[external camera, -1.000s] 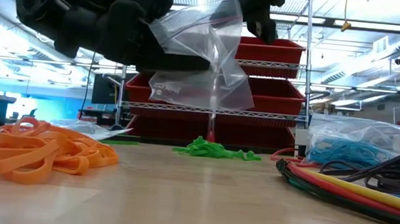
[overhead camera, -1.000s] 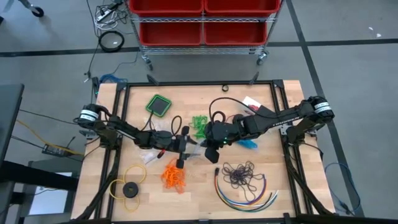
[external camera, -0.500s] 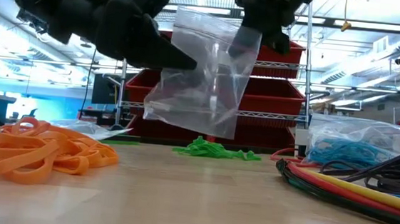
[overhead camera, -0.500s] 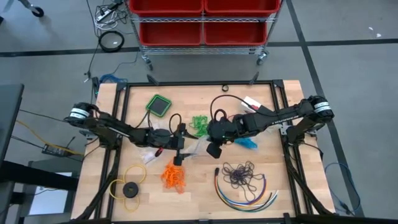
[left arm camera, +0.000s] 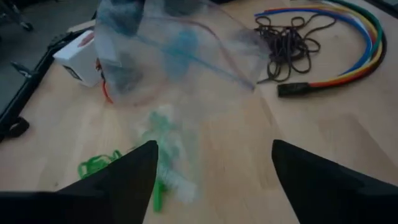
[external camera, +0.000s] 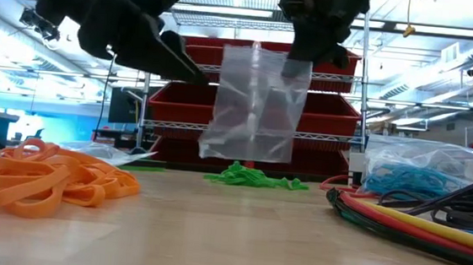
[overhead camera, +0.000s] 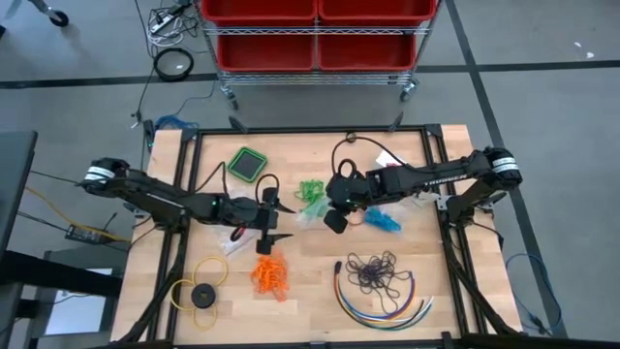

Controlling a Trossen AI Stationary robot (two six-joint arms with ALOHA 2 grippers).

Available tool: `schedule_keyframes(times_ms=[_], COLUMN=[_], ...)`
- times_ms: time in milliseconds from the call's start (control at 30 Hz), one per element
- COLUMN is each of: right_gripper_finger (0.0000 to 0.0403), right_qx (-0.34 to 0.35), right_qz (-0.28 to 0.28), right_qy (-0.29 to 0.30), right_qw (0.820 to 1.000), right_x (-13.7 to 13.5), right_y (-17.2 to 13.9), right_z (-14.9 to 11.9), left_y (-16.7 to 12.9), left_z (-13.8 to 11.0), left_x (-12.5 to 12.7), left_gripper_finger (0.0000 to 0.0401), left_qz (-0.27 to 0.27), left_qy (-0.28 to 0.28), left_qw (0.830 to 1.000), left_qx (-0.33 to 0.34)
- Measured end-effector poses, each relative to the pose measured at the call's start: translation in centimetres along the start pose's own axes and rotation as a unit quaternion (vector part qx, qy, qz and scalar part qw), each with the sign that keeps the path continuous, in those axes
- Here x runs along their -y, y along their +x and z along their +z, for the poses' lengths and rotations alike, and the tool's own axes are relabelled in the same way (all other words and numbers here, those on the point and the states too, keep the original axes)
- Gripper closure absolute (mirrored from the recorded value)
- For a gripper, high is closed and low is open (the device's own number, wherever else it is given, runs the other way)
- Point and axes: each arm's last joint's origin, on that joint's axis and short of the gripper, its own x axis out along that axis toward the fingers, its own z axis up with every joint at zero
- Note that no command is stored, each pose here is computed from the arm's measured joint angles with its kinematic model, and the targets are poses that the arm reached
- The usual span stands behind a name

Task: Sort rubber bands
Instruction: Put the green rubber band into the transparent zip bag

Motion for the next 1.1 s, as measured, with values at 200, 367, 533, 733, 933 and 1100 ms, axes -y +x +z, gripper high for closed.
schedule_keyframes(times_ms=[200, 367, 533, 733, 933, 1100], right_gripper_finger=[0.0403, 0.0403, 0.0403, 0.0403, 0.0403, 0.0403], right_qx=[-0.017, -0.028, -0.03, -0.041, -0.039, -0.037], right_qz=[0.001, 0.006, 0.013, 0.008, 0.001, 0.001], right_qy=[0.008, 0.016, 0.027, 0.045, 0.055, 0.063], right_qw=[1.0, 0.999, 0.999, 0.998, 0.998, 0.997], right_x=[-0.5, -1.8, -2.9, -3.5, -3.8, -4.0], right_y=[-0.4, -0.8, -1.2, -1.5, -1.6, -1.8], right_z=[-0.7, -1.8, -2.7, -3.5, -3.9, -4.1], left_y=[0.0, 0.5, 1.8, 4.6, 7.3, 9.2], left_z=[-0.5, -1.5, -3.0, -5.6, -7.8, -8.3], left_x=[-0.7, -2.9, -5.2, -6.1, -5.8, -6.6], left_gripper_finger=[0.0087, 0.0102, 0.0133, 0.0153, 0.0156, 0.0171], left_qz=[0.062, 0.076, 0.014, -0.038, -0.042, -0.021], left_qy=[0.04, 0.017, -0.032, -0.062, -0.042, -0.049], left_qw=[0.997, 0.995, 0.998, 0.995, 0.995, 0.993], left_qx=[-0.034, -0.062, -0.061, -0.062, -0.085, -0.101])
